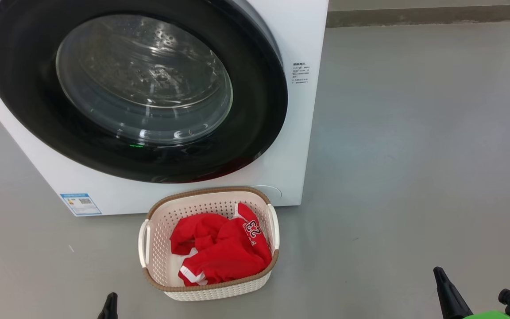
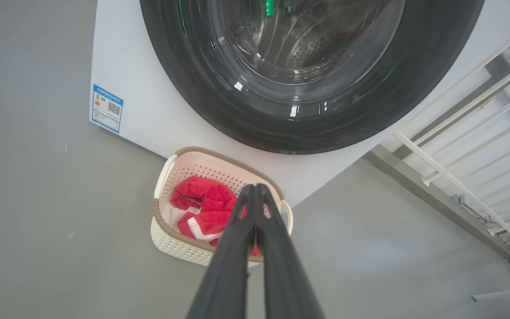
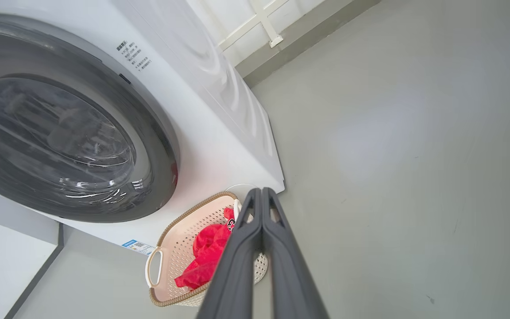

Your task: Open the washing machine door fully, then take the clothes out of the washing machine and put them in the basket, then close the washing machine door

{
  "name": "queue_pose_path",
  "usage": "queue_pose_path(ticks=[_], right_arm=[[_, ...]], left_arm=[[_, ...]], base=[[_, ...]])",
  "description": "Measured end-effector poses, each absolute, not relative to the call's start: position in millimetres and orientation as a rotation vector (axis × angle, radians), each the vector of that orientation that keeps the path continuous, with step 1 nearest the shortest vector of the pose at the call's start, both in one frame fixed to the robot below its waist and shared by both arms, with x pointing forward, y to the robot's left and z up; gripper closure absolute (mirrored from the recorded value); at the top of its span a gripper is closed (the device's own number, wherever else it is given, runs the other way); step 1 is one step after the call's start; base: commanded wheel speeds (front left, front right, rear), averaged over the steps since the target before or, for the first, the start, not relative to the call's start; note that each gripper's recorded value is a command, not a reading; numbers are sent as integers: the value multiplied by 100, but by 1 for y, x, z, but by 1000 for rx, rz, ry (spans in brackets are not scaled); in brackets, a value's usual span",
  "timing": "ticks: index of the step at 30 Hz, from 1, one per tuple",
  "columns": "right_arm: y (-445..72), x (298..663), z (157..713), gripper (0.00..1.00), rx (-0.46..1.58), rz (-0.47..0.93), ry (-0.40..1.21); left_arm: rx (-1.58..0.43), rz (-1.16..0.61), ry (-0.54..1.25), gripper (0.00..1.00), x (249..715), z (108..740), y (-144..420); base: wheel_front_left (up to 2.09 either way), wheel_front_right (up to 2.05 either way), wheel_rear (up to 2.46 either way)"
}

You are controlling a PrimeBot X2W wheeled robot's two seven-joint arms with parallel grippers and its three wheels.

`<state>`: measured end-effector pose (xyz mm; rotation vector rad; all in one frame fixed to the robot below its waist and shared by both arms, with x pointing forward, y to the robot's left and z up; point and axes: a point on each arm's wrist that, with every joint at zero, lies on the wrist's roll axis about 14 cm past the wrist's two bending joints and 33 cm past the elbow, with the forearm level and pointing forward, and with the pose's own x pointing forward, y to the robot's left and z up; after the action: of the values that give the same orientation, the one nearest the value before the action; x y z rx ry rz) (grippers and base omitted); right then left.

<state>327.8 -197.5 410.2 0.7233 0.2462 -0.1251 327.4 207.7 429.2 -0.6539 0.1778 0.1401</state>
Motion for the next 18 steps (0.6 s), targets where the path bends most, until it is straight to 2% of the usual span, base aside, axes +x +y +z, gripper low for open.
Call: queue_pose_path(ticks=[18], right_arm=[[-201,336,419,100,885,-154,220]], left_arm=[[-828,153,171,100,336,434,206]], base=[[0,0,0]])
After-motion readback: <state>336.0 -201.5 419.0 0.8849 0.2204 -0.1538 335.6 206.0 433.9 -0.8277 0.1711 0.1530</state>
